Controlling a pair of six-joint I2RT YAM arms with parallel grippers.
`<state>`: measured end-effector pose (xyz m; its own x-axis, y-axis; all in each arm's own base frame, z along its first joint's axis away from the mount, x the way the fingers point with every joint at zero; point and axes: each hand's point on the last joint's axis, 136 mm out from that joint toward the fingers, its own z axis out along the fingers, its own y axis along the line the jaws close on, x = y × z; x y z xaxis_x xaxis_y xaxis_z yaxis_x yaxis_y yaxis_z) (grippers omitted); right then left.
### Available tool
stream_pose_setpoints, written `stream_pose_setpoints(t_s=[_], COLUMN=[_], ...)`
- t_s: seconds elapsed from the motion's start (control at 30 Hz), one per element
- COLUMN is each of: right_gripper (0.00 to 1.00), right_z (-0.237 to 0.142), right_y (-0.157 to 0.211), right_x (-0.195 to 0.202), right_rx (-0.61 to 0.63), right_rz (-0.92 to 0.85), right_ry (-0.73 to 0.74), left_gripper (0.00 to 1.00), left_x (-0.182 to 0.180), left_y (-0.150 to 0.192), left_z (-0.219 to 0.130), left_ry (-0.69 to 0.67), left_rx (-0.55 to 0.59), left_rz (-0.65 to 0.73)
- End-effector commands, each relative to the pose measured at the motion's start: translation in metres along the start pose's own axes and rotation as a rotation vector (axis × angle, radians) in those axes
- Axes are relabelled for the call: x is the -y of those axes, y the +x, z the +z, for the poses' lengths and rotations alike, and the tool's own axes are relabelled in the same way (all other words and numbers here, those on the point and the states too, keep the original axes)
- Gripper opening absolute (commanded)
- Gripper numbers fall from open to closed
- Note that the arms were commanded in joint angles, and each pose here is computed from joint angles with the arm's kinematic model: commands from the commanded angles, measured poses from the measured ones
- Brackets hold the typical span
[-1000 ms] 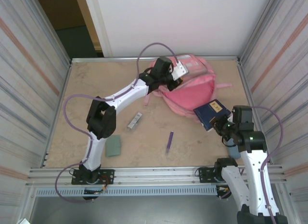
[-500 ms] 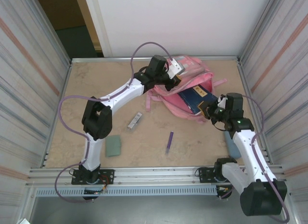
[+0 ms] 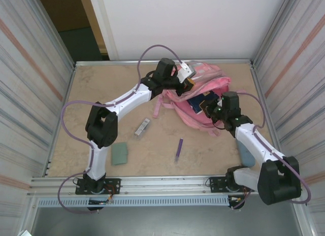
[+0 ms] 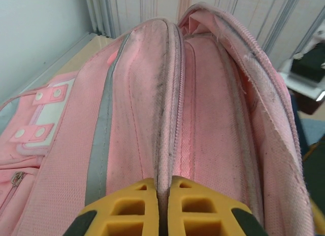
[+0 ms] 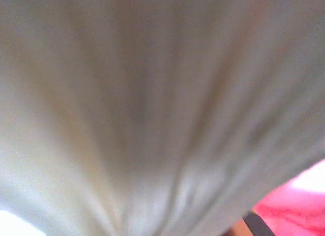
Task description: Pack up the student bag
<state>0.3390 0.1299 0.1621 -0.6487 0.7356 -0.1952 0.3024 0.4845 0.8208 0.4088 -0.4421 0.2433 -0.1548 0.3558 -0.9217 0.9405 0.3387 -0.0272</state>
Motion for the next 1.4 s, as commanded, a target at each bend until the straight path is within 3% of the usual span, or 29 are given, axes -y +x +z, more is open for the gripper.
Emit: stream_pose_setpoints(t_s=[0.0, 0.33, 0.7, 0.93, 1.07, 1.23, 1.37], right_gripper=[0.0, 0.0, 0.05, 0.31, 0.56, 0.7, 0.75], right_z=[0.009, 0.077, 0.142, 0.154, 0.138, 0.1, 0.066], right_y=[-0.024, -0.04, -0.048, -0.039, -0.032, -0.019, -0.014], right_x=[-0.025, -0.013, 0.012, 0.043, 0.046, 0.052, 0.068], right_rx=[0.124, 0.206, 0.169, 0.122, 0.096, 0.031, 0.003], right_rz=[-0.011, 0.065, 0.185, 0.23, 0.183, 0.069, 0.046], right_ry=[-0.064, -0.051, -0.029, 0.039, 0.063, 0.11, 0.13], left_gripper=[0.0, 0.0, 0.0, 0.0, 0.0, 0.0, 0.0], left_x=[0.024, 0.031, 0.04, 0.032, 0.019, 0.01, 0.007], left_y=[-0.101, -0.1, -0.088, -0.067, -0.046, -0.024, -0.008], left_z=[-0.05, -0.055, -0.057, -0.05, -0.042, -0.033, -0.027], left_ry=[0.047, 0.089, 0.129, 0.089, 0.019, -0.007, 0.001], left_rx=[0.264, 0.293, 0.262, 0.227, 0.185, 0.136, 0.105], left_rz=[0.118, 0.05, 0.03, -0.004, -0.022, -0.039, -0.064])
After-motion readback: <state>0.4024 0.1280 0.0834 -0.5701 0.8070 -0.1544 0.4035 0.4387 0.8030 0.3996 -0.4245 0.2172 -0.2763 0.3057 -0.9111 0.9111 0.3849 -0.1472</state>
